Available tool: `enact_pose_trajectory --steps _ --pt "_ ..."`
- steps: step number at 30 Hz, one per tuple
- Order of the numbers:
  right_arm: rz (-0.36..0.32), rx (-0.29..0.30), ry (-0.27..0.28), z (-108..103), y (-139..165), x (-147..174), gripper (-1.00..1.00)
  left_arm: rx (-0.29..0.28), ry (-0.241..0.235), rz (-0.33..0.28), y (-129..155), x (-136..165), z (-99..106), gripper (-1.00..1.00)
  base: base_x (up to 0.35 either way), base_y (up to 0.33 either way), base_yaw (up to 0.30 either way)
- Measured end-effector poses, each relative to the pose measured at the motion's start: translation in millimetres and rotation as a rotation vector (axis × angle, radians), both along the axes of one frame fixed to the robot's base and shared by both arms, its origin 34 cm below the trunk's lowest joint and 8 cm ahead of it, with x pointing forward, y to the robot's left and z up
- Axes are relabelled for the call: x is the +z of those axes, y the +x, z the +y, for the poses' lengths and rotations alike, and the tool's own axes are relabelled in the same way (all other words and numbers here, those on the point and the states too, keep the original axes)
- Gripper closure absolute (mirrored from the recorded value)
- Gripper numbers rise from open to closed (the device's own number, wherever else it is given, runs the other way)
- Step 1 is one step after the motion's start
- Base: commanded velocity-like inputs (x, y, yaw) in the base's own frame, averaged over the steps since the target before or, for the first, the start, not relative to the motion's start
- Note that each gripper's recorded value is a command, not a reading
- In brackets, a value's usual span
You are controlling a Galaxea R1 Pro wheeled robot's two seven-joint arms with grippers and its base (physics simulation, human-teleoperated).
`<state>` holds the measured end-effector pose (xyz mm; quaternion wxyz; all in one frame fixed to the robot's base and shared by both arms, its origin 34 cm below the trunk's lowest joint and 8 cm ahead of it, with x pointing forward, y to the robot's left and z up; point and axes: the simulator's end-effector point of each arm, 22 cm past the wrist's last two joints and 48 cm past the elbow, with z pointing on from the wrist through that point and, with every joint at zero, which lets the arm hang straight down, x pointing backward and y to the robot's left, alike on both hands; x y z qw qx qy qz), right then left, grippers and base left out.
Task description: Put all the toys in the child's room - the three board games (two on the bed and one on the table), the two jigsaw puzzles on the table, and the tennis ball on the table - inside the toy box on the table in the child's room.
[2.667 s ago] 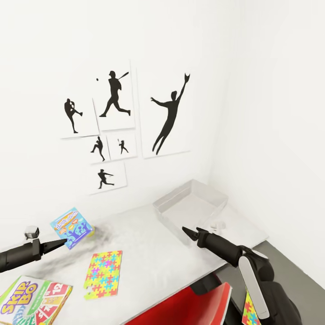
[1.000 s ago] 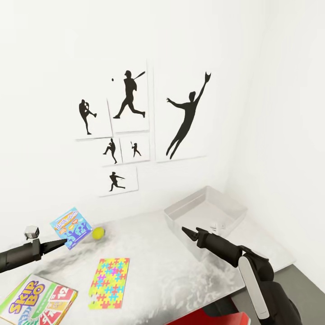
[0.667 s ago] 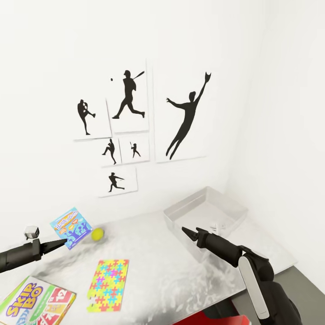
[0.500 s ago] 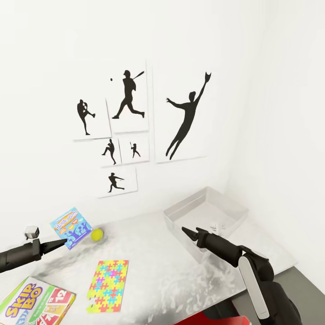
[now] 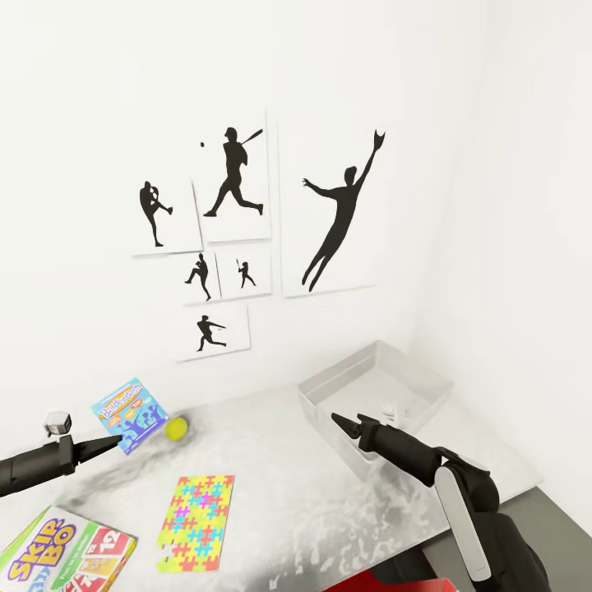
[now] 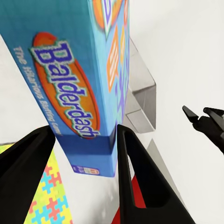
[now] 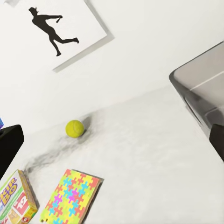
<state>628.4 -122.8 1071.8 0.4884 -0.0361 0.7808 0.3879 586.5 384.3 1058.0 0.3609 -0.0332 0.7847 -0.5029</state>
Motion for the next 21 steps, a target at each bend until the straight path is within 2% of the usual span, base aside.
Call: enact_pose_trajectory --steps 13,15,18,21 --pt "-0.013 0.005 0.013 -4 -1 7 -1.0 -0.007 -0.012 0.002 1 0 -7 1.0 0.0 0.0 0.0" --pt "-0.014 0.004 0.013 -6 0 7 -1.0 -0.014 -0.017 -0.007 3 3 -13 1.0 0.0 0.0 0.0" --pt "-0.018 0.009 0.02 -8 -1 9 -1.0 -0.034 -0.026 -0.058 15 28 -31 1.0 0.0 0.0 0.0" --pt "-0.031 0.009 0.035 -13 -1 14 -1.0 -0.042 -0.048 -0.07 26 43 -49 1.0 0.0 0.0 0.0"
